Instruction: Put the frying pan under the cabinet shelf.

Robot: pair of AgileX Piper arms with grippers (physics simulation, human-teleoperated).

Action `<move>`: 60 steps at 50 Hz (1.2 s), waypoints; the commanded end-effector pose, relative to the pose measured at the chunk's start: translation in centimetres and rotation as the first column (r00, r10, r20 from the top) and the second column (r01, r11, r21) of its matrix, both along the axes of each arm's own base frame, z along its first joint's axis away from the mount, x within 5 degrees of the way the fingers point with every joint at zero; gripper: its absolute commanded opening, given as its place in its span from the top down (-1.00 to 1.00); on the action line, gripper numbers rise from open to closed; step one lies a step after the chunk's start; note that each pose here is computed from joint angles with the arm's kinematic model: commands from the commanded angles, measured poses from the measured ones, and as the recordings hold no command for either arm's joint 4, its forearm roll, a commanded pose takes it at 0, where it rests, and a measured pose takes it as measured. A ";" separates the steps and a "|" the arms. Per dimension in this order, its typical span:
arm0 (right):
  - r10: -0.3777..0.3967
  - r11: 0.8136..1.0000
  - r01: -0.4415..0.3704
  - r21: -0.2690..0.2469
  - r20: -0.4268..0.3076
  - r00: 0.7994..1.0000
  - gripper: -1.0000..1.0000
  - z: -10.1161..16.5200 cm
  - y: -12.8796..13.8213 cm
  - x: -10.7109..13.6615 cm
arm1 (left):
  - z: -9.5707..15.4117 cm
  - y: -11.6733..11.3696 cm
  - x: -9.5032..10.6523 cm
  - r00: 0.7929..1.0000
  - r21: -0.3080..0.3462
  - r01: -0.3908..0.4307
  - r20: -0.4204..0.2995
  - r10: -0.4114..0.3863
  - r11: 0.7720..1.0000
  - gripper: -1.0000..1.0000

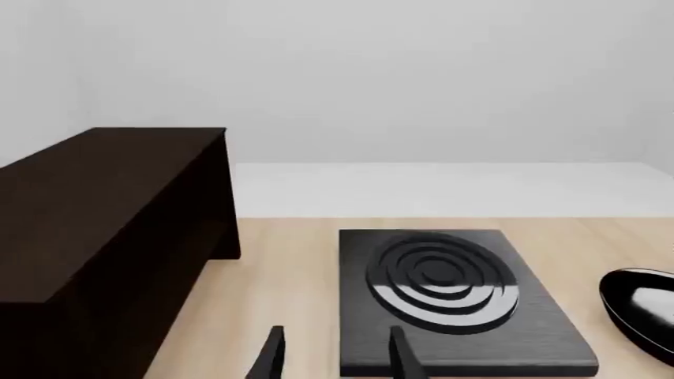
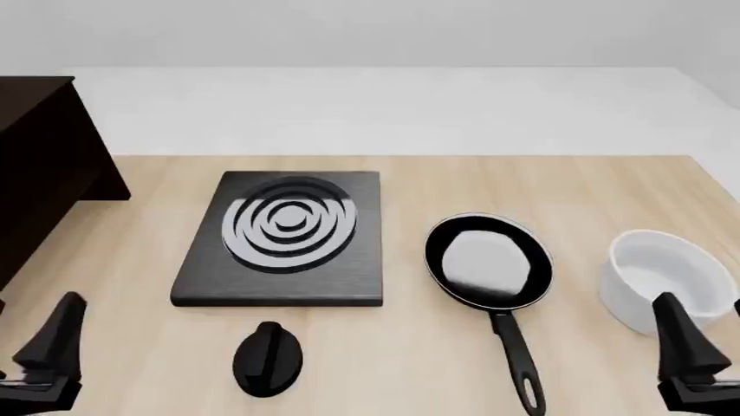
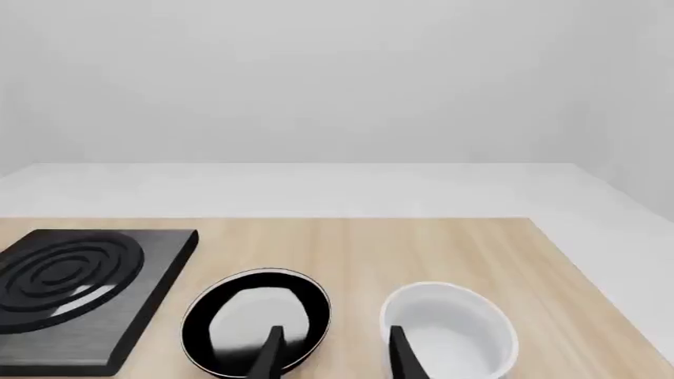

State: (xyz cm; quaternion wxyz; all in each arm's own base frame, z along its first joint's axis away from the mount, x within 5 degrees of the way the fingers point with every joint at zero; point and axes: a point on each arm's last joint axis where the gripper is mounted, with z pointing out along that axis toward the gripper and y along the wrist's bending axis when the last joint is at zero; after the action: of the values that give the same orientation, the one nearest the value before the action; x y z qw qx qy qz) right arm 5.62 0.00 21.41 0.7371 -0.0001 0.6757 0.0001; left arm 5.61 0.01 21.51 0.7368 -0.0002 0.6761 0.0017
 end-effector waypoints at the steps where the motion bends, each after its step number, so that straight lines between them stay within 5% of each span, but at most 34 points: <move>1: 0.000 1.000 0.000 0.000 -0.001 1.000 -1.00 0.0 0.0 0.1 | -0.1 -0.1 0.2 1.000 -0.004 0.010 0.000 -0.010 1.000 -1.00; 14: 0.000 1.000 0.000 0.000 -0.001 1.000 -1.00 0.0 0.0 0.3 | 1.7 -0.3 1.5 0.999 0.056 0.043 0.014 -0.044 0.998 -1.00; 32: 0.000 1.000 0.000 0.000 -0.001 1.000 -1.00 0.0 0.0 0.3 | 3.3 -1.9 2.7 0.977 0.163 0.208 0.011 -0.213 0.964 -1.00; 44: 0.000 1.000 0.000 0.000 -0.001 1.000 -1.00 0.0 0.0 0.3 | 4.0 -3.7 3.7 0.936 0.246 0.340 0.010 -0.353 0.908 -1.00; 60: 0.000 1.000 0.000 0.000 -0.002 1.000 -1.00 0.0 0.0 0.3 | 6.2 -7.4 6.1 0.862 0.378 0.475 -0.019 -0.506 0.795 -1.00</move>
State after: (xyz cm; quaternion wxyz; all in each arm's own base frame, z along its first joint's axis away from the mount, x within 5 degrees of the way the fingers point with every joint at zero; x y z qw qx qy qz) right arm 5.94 0.00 21.45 0.7366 -0.0001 0.6763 0.0001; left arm 10.48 -5.15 26.57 0.7321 0.2540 0.6298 -0.0538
